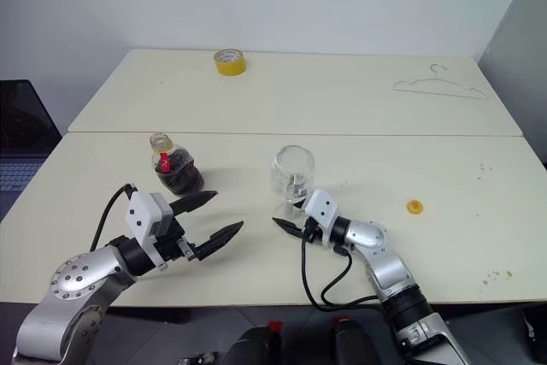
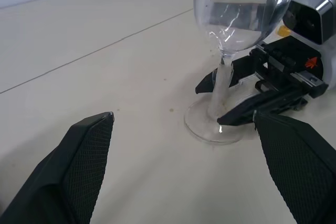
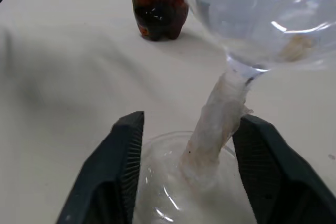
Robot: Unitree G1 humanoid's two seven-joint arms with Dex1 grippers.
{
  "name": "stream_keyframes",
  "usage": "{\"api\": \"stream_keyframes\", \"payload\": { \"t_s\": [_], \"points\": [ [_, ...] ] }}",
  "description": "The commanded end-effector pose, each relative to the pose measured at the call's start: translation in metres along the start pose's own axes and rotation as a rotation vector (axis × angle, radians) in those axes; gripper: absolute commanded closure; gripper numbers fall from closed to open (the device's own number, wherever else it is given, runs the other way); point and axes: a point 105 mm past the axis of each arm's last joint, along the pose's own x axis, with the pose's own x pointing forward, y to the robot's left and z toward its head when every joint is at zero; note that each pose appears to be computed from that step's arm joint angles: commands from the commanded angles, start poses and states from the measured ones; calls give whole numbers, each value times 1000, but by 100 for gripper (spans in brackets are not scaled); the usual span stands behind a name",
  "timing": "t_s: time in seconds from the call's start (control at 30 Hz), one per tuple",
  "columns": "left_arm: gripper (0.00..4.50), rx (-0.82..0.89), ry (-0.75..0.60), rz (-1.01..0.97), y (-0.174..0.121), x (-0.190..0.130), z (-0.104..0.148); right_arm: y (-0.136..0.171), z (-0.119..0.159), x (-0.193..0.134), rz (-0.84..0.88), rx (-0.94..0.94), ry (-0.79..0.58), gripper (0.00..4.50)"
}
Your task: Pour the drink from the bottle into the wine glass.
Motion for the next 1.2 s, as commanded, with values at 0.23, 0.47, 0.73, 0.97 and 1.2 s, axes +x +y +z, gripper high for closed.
{"api": "stream_keyframes", "payload": {
  "t_s": [0.23,0.47,0.73,0.97,1.2],
  "points": [
    [0,44,-30,69,6,-3,1,-3,15,-9,-25,-78,-21,3],
    [0,-1,-32,117,6,-6,-7,1,19,-45,5,-118,48,3],
    [0,-3,-44,318,16,-28,-22,4,62,-103,0,-28,96,3],
    [0,8,-30,547,39,-50,-40,15,101,-114,45,39,77,3],
    [0,62,-19,626,84,-45,-39,18,115,-101,68,26,36,3]
  ]
}}
